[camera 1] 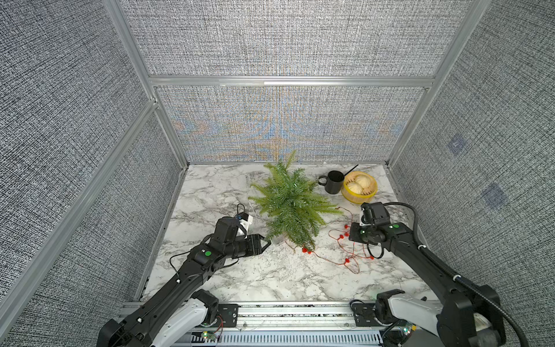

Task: Remove string lights from the small christmas tree
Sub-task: Place the light string at the center of the board.

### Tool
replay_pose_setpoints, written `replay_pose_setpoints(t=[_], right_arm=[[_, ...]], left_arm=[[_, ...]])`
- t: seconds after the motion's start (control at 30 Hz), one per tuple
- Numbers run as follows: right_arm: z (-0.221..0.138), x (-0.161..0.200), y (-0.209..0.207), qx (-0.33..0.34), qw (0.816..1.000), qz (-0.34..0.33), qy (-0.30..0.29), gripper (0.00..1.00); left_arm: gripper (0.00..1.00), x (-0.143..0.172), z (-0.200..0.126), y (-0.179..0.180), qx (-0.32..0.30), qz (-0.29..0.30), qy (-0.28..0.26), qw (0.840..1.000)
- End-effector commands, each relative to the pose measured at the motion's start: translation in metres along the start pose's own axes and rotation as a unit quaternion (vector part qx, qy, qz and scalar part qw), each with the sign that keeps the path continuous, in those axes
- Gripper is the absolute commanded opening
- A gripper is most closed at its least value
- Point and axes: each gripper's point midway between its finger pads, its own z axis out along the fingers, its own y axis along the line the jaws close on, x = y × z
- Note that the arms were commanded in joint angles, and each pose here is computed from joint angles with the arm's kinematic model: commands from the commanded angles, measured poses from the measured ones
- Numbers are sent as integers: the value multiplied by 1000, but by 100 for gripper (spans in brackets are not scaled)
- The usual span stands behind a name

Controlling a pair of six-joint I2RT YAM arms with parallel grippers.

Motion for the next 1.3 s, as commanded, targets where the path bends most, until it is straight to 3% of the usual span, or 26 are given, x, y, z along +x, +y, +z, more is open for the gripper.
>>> replay_pose_setpoints(t=[0.0, 0.3, 0.53, 0.7, 0.83, 1.03, 1.27], right_arm=[[11, -8, 8, -20, 1000, 11, -16, 0], [57, -14, 20, -61, 998, 18, -6, 0], [76, -36, 20, -76, 997, 32, -9, 9], [81, -48, 21, -80, 996, 26, -6, 26], [70, -51, 14, -71, 997, 24, -13, 35], [15, -66, -6, -18, 998, -14, -56, 55], [-28, -57, 9, -60, 995, -15, -78, 64]], left_arm=[[59, -7, -1, -2, 0, 11, -18, 1000], [59, -13, -2, -3, -8, 14, -24, 1000], [59, -18, -3, -5, -11, 14, -31, 999], [59, -20, 0, -3, -17, 12, -26, 999], [59, -21, 2, -2, -20, 10, -25, 999], [62, -22, -1, -2, -24, 11, -31, 999], [64, -24, -1, -4, -24, 17, -29, 999]])
